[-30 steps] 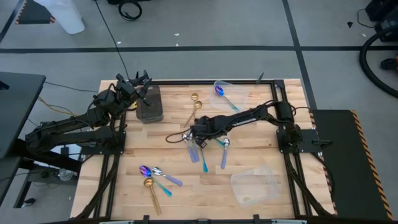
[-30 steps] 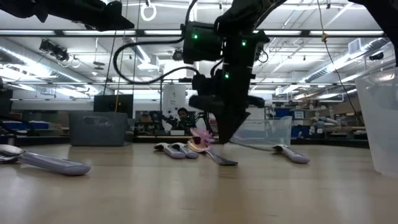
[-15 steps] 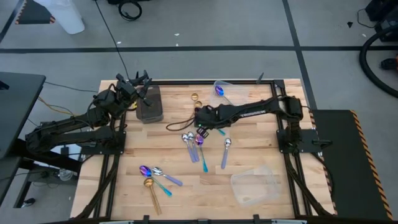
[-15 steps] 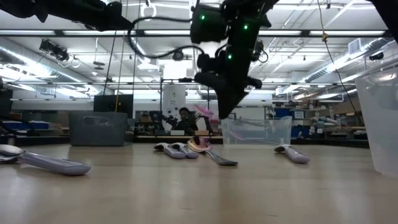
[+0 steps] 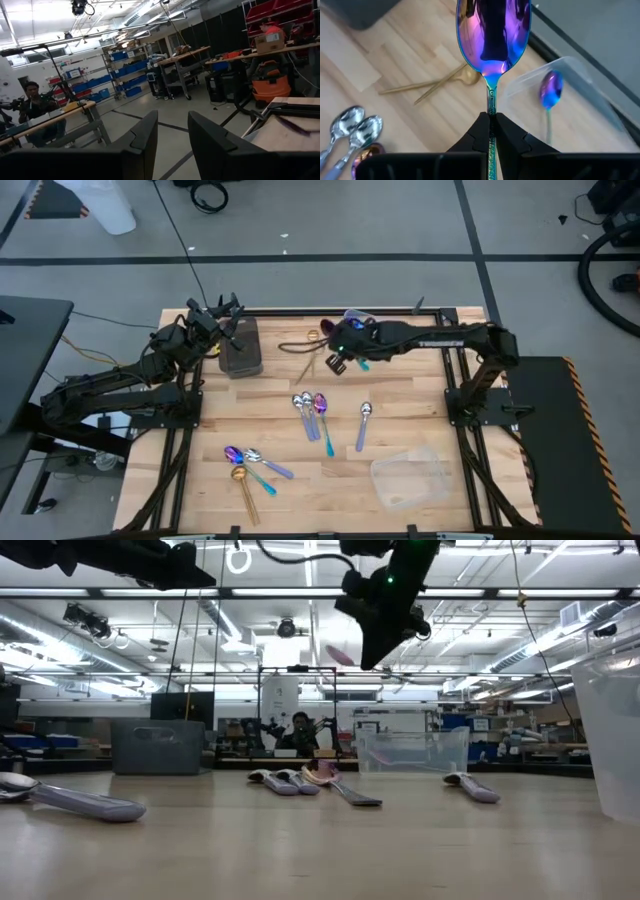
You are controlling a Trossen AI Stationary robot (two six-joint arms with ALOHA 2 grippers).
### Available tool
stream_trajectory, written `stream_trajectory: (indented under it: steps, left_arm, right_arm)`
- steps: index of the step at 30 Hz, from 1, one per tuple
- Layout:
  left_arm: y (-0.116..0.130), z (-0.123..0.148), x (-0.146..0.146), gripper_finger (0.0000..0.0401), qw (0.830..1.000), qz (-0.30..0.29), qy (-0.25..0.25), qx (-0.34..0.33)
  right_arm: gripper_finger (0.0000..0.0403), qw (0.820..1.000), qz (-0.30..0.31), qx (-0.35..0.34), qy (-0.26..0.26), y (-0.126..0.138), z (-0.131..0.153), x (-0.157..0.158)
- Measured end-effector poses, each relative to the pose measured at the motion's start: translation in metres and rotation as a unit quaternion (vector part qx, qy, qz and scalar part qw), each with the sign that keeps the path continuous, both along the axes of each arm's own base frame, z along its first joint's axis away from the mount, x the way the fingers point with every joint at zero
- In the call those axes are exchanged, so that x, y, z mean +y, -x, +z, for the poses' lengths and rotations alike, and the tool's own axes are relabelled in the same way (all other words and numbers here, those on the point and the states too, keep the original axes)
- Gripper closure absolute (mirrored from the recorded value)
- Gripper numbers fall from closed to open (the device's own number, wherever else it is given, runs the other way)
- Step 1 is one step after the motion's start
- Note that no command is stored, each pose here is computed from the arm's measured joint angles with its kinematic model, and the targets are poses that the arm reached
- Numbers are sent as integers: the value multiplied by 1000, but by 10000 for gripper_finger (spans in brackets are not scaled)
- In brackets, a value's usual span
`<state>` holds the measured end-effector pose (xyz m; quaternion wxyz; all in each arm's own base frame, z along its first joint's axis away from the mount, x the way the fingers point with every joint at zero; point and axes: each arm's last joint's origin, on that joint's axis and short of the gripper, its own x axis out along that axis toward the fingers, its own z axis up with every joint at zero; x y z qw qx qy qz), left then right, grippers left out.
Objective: Sort silverware by color (type)
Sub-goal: Put the blue spoon into the top transparent bin
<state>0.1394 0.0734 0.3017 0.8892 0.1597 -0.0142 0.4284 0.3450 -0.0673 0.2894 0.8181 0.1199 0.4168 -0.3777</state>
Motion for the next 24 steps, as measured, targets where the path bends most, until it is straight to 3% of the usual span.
stream_trajectory:
  steps: [11,17,24]
  left_arm:
    - [0,0,0,284,1000,0,0,0]
    - [0,0,0,284,1000,0,1,0]
    - [0,0,0,284,1000,0,1,0]
  right_arm:
    - [378,999,12,43,29,21,11,-33]
    - [378,996,-5,87,29,34,-13,-61]
    - [378,995,-22,83,45,45,-43,-88]
